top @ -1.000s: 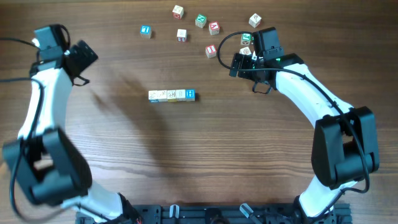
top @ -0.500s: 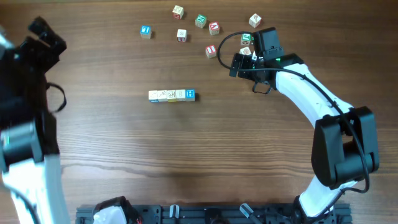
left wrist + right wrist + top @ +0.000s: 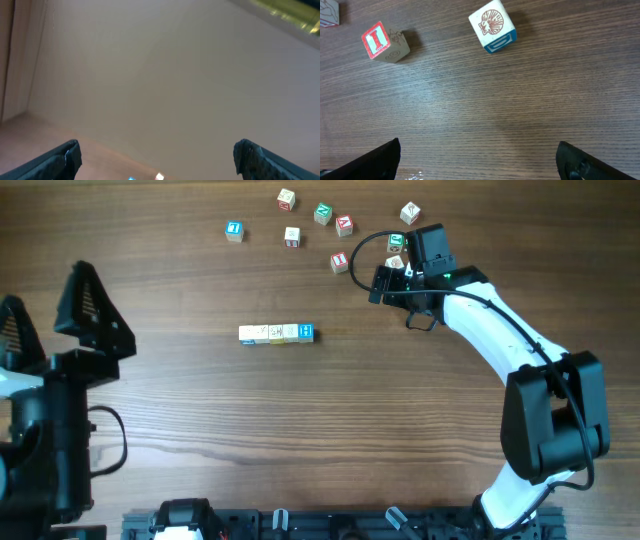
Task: Form a horizontal line
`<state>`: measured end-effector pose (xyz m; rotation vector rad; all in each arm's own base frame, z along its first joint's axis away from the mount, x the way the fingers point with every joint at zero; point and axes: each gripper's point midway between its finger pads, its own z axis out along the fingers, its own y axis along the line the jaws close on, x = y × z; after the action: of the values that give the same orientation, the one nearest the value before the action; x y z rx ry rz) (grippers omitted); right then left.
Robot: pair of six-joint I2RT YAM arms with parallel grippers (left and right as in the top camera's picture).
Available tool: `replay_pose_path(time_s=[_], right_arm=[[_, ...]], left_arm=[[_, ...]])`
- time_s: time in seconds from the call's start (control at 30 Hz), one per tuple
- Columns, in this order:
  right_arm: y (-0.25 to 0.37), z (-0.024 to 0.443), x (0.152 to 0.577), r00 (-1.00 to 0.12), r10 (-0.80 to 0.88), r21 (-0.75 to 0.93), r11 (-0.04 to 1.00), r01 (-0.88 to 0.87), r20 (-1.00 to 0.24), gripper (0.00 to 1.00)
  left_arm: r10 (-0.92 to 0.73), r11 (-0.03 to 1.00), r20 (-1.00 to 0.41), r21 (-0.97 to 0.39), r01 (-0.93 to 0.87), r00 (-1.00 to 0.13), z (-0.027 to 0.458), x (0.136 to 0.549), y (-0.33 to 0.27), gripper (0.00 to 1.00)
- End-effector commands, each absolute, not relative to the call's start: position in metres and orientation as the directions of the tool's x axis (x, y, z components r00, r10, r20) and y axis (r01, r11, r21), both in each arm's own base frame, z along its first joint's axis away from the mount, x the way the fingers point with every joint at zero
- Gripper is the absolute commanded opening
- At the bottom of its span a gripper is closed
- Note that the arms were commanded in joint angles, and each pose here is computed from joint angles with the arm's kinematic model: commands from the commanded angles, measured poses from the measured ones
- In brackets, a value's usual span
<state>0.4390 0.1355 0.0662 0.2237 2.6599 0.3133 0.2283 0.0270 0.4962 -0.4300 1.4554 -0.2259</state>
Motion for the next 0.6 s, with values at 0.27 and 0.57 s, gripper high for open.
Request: replay_pose_path(time_s=[0.27, 0.57], right_arm=[[0.134, 0.070, 0.439, -0.880, 0.194, 0.240, 0.966, 0.095, -0.433, 1.00], [0.134, 0.070, 0.439, -0.880, 0.194, 0.240, 0.966, 0.095, -0.433, 1.00]], left_arm=[[-0.419, 0.897, -0.701, -0.222, -0.382, -0.577, 0.299, 0.172, 0.025, 1.00], [-0.420, 0.897, -0.689, -0.215, -0.386, -0.591, 0.290, 0.174, 0.025, 1.00]])
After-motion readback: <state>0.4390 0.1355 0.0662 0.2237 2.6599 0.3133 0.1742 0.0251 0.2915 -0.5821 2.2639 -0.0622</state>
